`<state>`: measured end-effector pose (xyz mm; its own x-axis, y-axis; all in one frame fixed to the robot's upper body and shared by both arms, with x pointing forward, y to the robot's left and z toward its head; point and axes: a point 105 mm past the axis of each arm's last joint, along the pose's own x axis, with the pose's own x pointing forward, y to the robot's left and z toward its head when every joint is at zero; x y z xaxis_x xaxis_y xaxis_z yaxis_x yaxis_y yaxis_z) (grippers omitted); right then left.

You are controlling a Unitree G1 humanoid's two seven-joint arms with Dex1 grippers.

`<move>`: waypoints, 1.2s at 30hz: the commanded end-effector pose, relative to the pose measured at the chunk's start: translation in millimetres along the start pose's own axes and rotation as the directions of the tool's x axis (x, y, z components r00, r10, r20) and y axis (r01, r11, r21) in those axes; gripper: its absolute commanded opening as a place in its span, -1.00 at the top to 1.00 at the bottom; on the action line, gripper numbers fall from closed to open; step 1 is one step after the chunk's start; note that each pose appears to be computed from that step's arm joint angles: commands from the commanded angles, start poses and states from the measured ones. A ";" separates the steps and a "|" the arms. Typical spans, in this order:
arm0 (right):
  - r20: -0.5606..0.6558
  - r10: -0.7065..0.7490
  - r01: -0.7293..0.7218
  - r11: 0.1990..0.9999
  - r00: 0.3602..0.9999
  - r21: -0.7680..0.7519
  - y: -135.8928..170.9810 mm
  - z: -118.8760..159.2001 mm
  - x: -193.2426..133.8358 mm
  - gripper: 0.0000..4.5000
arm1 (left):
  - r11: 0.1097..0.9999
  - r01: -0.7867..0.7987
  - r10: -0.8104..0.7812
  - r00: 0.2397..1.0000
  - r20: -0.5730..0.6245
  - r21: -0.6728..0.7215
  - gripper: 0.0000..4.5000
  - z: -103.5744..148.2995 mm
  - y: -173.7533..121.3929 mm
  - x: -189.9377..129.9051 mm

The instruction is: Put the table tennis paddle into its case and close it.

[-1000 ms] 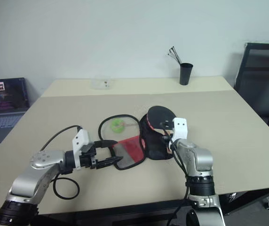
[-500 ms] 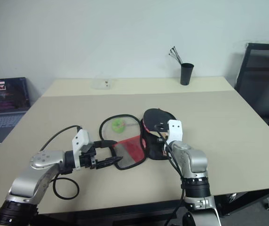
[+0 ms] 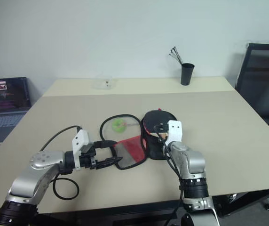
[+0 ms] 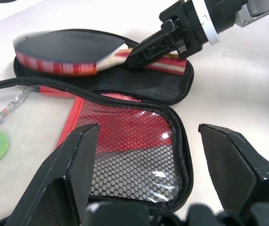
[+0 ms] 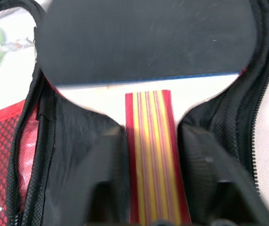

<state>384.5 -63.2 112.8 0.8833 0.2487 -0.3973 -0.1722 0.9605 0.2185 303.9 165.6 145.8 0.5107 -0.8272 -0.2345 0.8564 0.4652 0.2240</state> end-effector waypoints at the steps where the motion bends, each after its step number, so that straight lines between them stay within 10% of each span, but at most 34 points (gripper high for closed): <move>1: 0.066 0.016 -0.014 1.000 0.998 -0.021 5.5 14.3 -4.8 -0.46 | 0.999 -0.020 0.019 1.000 0.022 0.047 -0.65 11.5 2.9 -6.5; 5: 0.096 0.159 -0.147 0.982 0.983 -0.117 26.8 21.9 -15.8 -0.99 | 0.998 -0.033 0.032 0.999 0.020 0.045 -0.65 11.0 4.6 -9.3; 22: -0.042 0.767 -0.691 0.552 0.641 -0.467 38.3 68.6 -139.1 -0.99 | 0.916 -0.396 0.402 0.903 -0.154 0.071 -0.65 -29.5 60.1 -60.3; 33: -0.092 0.804 -0.724 0.471 0.587 -0.503 29.4 83.1 -161.8 -1.00 | 0.922 -0.378 0.384 0.869 -0.312 0.084 0.94 -61.0 86.0 -47.8; 36: -0.062 0.809 -0.723 0.484 0.584 -0.492 31.1 86.3 -161.3 -1.00 | 0.928 -0.365 0.369 0.879 -0.302 0.073 0.98 -62.7 90.2 -33.8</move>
<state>276.5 -85.3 247.2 0.3483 0.9236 -0.1604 -0.9362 0.3513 -0.0098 363.7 261.2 110.4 0.7906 -0.4415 -0.4242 0.5915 0.7299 0.3425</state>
